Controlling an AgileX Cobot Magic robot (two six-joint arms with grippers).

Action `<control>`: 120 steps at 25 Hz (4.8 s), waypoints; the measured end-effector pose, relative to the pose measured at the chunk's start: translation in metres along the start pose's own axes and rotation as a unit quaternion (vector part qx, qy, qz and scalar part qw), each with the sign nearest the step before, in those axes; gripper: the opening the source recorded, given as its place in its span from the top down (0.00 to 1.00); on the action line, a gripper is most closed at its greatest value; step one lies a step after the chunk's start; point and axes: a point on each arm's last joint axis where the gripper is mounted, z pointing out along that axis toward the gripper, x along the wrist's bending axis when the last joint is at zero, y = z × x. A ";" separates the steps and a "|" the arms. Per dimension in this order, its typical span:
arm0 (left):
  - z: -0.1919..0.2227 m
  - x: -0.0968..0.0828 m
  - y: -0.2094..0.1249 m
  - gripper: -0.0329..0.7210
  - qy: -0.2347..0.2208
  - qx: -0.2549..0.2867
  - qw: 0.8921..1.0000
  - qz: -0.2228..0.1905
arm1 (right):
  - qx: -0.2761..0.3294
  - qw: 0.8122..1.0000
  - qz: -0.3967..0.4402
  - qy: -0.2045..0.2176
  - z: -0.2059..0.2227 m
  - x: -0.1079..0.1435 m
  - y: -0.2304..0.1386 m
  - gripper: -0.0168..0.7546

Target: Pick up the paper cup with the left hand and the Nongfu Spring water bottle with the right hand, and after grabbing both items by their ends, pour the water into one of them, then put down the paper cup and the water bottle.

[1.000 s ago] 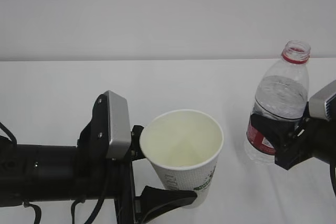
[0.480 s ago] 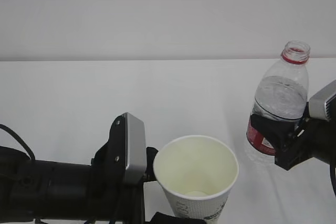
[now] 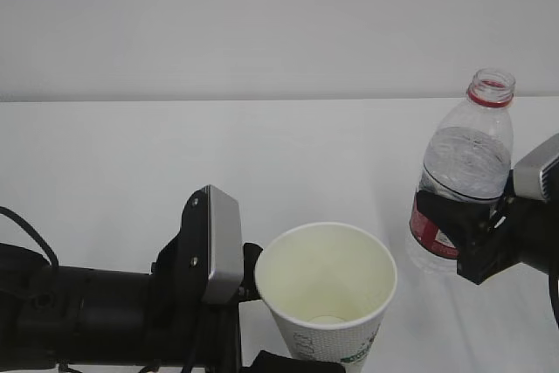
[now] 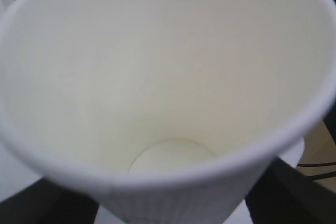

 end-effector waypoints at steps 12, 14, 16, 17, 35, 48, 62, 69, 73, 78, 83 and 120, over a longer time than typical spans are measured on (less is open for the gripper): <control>0.000 0.000 0.000 0.21 -0.001 -0.003 1.000 0.000 | 0.000 1.000 -0.001 0.001 0.000 0.000 0.000 0.41; 0.000 0.000 0.001 0.21 -0.002 -0.007 1.000 0.000 | -0.006 1.000 -0.001 0.002 0.000 0.000 0.001 0.41; 0.000 -0.001 0.003 0.21 -0.005 -0.015 1.000 0.000 | -0.018 1.000 -0.001 0.003 0.000 0.000 0.003 0.41; 0.000 -0.001 0.004 0.22 -0.006 -0.021 1.000 0.000 | -0.022 1.000 -0.001 0.003 0.000 0.001 0.004 0.41; 0.003 -0.010 -0.001 0.23 -0.034 0.010 0.999 0.022 | -0.033 0.998 -0.032 0.035 0.006 0.002 0.011 0.41; 0.005 -0.008 0.003 0.24 -0.030 0.005 0.999 0.026 | -0.033 0.994 -0.096 0.029 0.010 -0.008 0.038 0.41; 0.015 0.005 0.019 0.24 -0.017 -0.001 0.999 0.038 | -0.045 0.981 -0.186 0.016 0.001 -0.013 0.077 0.41; 0.014 0.004 0.022 0.24 -0.018 -0.001 0.999 0.039 | -0.048 0.972 -0.228 0.033 0.002 -0.013 0.084 0.41; 0.014 0.004 0.022 0.24 -0.018 -0.001 0.999 0.039 | -0.045 0.966 -0.253 0.041 0.002 -0.011 0.083 0.41; 0.014 0.006 0.023 0.24 -0.009 -0.005 0.999 0.031 | -0.046 0.956 -0.286 0.042 0.002 -0.011 0.083 0.41; 0.014 0.006 0.024 0.24 -0.006 -0.006 1.000 0.028 | -0.047 0.945 -0.322 0.041 0.002 -0.011 0.083 0.41; 0.014 0.008 0.025 0.24 0.005 -0.015 1.000 0.026 | -0.072 0.880 -0.469 0.030 0.002 -0.010 0.086 0.41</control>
